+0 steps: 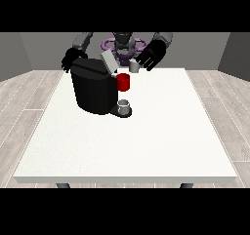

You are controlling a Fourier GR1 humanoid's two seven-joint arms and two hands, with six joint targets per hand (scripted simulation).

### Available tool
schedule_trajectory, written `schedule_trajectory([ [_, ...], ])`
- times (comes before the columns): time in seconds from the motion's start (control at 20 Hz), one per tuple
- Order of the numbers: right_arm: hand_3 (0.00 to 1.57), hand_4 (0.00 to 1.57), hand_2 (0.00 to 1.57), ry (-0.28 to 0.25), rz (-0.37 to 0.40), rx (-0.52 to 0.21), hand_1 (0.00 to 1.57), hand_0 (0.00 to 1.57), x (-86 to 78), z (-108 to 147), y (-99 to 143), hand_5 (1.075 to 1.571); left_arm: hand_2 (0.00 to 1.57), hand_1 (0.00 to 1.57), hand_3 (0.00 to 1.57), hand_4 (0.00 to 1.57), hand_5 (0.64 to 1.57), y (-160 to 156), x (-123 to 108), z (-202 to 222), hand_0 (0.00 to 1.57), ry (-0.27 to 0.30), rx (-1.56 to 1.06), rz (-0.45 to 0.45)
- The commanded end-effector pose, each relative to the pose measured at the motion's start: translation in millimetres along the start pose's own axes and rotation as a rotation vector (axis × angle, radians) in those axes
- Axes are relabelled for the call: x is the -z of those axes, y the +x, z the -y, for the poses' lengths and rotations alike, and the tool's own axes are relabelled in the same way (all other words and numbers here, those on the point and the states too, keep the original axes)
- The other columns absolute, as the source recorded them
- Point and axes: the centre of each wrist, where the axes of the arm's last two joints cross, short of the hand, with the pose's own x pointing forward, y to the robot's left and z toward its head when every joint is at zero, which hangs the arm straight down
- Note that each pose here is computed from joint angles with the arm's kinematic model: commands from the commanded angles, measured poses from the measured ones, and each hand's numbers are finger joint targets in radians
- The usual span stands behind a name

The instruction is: Insert the coffee pod into the coffee machine and close the lid

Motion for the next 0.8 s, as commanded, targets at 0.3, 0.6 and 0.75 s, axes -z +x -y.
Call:
schedule_trajectory([
  [0.3, 0.0, 0.48, 0.0, -0.013, 0.033, -0.011, 0.0, 0.0, 4.7, 8, 8, 1.571, 1.3, 1.26, 1.24, 0.49, 1.571, 29, 14, -1, 1.26, 0.011, -0.011, 0.017],
  [0.6, 0.0, 0.52, 0.0, -0.069, 0.061, -0.01, 0.0, 0.0, 7.2, 32, 2, 1.571, 1.31, 1.28, 1.22, 0.5, 1.571, 34, 15, -14, 1.28, 0.022, 0.042, 0.034],
  [0.75, 0.0, 0.53, 0.0, -0.051, 0.05, 0.004, 0.0, 0.0, 13.7, 3, 18, 1.571, 1.33, 1.32, 1.23, 0.51, 1.571, 29, 15, -4, 1.32, 0.007, 0.034, 0.048],
])
